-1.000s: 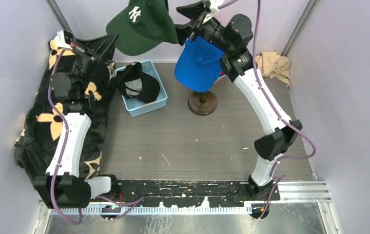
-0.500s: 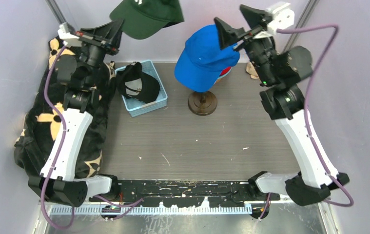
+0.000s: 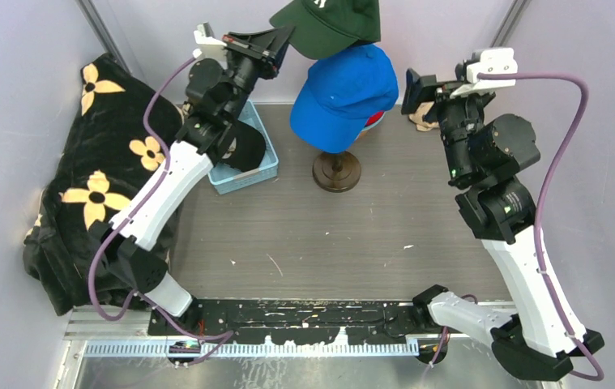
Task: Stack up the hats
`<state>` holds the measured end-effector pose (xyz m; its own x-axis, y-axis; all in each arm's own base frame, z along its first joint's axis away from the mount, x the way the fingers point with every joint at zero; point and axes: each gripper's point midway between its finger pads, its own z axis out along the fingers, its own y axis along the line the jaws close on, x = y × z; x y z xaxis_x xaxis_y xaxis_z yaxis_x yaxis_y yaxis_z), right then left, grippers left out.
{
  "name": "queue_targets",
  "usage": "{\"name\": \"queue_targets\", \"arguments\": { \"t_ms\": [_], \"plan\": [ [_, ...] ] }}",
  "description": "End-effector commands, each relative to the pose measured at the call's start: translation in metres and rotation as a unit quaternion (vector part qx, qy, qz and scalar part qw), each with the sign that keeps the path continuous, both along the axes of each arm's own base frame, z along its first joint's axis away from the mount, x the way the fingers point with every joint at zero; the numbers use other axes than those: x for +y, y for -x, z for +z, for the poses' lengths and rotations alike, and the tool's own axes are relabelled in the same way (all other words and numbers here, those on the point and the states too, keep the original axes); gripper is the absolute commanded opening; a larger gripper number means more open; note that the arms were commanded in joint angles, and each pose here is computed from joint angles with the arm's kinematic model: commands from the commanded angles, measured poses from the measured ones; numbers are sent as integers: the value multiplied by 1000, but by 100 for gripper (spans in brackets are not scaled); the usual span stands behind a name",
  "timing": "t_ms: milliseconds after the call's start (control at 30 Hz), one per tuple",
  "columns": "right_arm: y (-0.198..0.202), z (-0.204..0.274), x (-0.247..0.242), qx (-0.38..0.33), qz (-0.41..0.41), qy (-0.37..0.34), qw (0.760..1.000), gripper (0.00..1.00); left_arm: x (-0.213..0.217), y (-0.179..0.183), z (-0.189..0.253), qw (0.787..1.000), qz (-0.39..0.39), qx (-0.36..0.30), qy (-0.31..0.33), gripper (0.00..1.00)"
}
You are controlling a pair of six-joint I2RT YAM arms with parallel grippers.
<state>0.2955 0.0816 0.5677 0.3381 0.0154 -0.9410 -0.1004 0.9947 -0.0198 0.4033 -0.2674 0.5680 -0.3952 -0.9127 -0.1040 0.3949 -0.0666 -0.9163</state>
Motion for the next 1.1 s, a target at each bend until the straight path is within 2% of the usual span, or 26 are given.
{"name": "queue_targets", "arguments": {
  "t_ms": [0, 300, 600, 1067],
  "plan": [
    [18, -8, -26, 3, -41, -14, 999, 87, -4, 10, 46, 997, 21, -65, 37, 0],
    [25, -27, -46, 29, -87, -6, 996, 94, -58, 7, 41, 997, -15, -66, 43, 0],
    [39, -37, -65, 35, -120, -10, 992, 95, -89, 6, 42, 996, -31, -67, 46, 0],
    [48, -41, -73, 35, -131, -11, 991, 95, -95, 8, 6, 998, -5, -42, 47, 0]
  ]
}}
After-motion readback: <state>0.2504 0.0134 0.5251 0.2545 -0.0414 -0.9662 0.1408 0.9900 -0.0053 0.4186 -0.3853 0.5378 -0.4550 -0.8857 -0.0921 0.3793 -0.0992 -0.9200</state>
